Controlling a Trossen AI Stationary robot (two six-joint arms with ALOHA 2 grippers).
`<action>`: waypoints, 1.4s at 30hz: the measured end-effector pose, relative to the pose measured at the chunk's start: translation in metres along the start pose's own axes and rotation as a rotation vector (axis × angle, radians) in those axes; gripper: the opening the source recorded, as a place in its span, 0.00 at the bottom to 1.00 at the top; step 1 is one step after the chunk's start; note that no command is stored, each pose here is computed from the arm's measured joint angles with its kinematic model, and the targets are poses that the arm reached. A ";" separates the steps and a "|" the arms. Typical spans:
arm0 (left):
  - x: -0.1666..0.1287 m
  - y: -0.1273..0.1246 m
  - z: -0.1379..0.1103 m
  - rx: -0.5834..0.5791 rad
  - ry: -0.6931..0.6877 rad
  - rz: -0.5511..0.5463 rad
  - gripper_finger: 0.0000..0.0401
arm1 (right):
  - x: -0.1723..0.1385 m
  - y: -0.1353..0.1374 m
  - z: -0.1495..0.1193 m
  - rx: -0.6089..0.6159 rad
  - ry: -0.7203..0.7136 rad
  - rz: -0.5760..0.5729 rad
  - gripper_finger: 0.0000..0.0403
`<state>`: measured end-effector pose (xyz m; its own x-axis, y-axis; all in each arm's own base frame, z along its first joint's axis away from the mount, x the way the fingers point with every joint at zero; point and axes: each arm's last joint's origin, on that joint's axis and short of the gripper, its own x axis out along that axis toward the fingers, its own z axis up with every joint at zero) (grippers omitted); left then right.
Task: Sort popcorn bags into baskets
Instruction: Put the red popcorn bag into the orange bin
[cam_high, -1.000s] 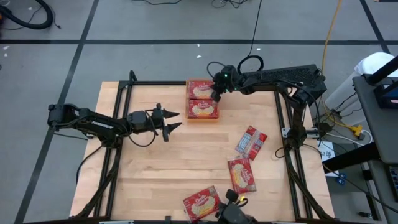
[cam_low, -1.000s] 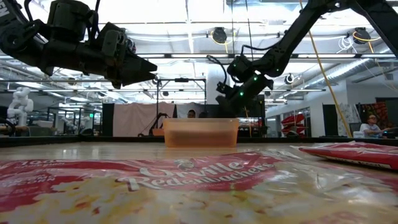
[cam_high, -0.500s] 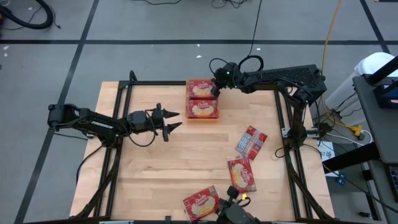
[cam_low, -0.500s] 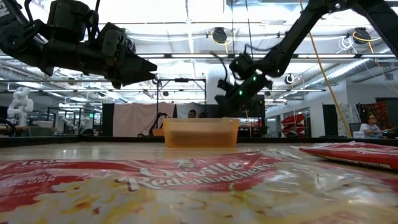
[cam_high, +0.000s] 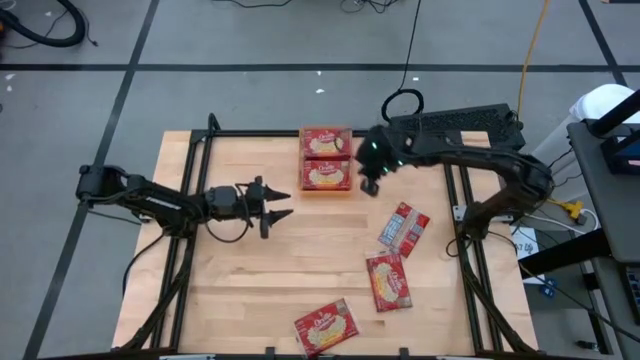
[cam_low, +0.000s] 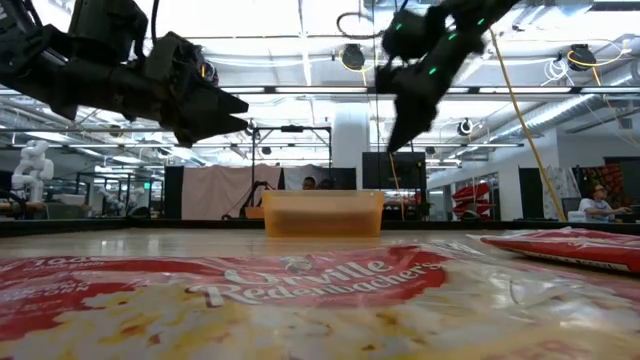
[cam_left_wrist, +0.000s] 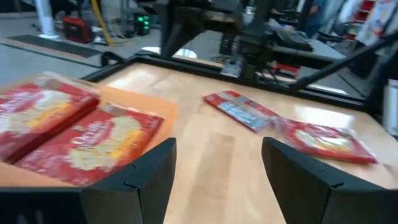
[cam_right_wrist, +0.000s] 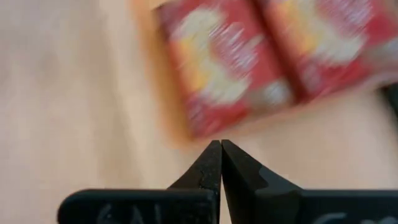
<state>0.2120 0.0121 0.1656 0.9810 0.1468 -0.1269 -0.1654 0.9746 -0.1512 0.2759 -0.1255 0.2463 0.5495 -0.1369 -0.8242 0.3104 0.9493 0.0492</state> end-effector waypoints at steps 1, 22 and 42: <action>0.000 -0.003 -0.001 0.002 0.002 -0.014 0.60 | -0.005 0.009 -0.007 0.015 0.017 0.017 0.01; -0.005 -0.030 -0.005 -0.001 0.006 -0.057 0.60 | -0.023 0.122 -0.159 0.472 0.247 0.322 0.30; -0.002 -0.014 -0.002 0.021 -0.007 0.030 0.60 | 0.016 0.131 -0.216 0.678 0.209 0.342 0.39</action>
<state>0.2119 -0.0025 0.1657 0.9764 0.1769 -0.1240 -0.1925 0.9731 -0.1269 0.1583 0.0576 0.1178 0.5639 0.2515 -0.7866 0.5925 0.5403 0.5975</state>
